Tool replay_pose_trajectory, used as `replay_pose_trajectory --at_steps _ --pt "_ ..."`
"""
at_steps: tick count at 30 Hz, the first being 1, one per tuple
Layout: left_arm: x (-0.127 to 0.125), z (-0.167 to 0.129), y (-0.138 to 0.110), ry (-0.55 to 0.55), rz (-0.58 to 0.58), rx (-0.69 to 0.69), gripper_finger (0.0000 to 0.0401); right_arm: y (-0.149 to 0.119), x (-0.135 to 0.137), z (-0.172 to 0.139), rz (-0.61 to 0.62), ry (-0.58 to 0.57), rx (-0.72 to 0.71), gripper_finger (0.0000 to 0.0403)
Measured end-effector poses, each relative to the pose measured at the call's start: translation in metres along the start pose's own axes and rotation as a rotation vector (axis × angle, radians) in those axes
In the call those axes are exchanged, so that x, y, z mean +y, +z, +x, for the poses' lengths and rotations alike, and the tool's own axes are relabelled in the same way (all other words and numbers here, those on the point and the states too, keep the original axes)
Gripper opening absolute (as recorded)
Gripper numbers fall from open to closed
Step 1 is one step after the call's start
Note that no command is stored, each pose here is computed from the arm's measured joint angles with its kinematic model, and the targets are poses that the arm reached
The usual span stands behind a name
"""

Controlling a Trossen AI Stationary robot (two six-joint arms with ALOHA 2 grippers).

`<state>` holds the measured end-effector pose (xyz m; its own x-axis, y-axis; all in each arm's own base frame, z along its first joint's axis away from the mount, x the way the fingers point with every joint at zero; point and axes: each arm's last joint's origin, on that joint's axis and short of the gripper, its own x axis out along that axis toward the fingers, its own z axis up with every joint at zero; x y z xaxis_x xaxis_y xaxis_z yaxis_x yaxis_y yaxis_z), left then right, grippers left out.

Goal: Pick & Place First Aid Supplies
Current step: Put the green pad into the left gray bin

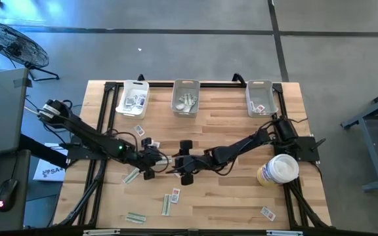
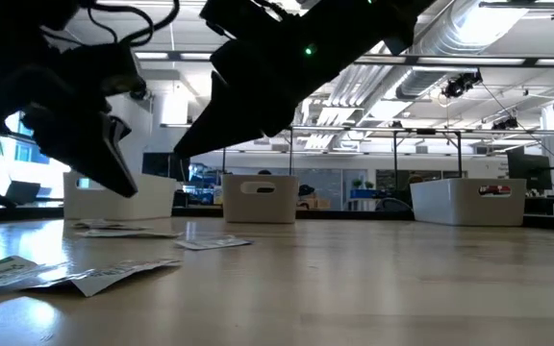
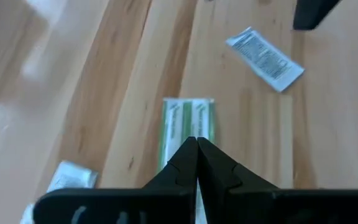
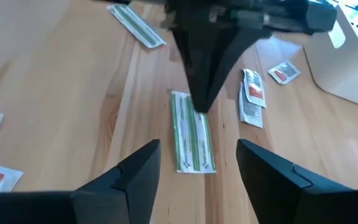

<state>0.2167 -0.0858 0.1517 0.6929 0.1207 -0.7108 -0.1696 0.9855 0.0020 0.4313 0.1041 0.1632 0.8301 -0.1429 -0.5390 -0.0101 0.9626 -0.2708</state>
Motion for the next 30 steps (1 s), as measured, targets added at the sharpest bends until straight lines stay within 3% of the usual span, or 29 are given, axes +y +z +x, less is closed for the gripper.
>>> replay_pose_trajectory --at_steps 5,16,25,30 --pt "-0.006 0.013 0.0 -0.024 0.037 -0.048 0.0014 0.0 -0.002 0.001 0.024 -0.004 0.002 0.0206" --pt "-0.012 0.034 -0.007 0.004 0.115 -0.053 0.0126 -0.003 0.001 0.0 0.024 -0.006 0.032 0.0204" --pt "-0.015 0.049 -0.014 0.042 0.109 -0.063 0.0131 0.002 0.012 -0.01 -0.014 -0.034 0.018 0.0205" --pt "-0.009 0.055 -0.015 0.074 -0.037 -0.048 0.0124 0.001 0.012 -0.01 -0.006 -0.022 0.023 0.0205"
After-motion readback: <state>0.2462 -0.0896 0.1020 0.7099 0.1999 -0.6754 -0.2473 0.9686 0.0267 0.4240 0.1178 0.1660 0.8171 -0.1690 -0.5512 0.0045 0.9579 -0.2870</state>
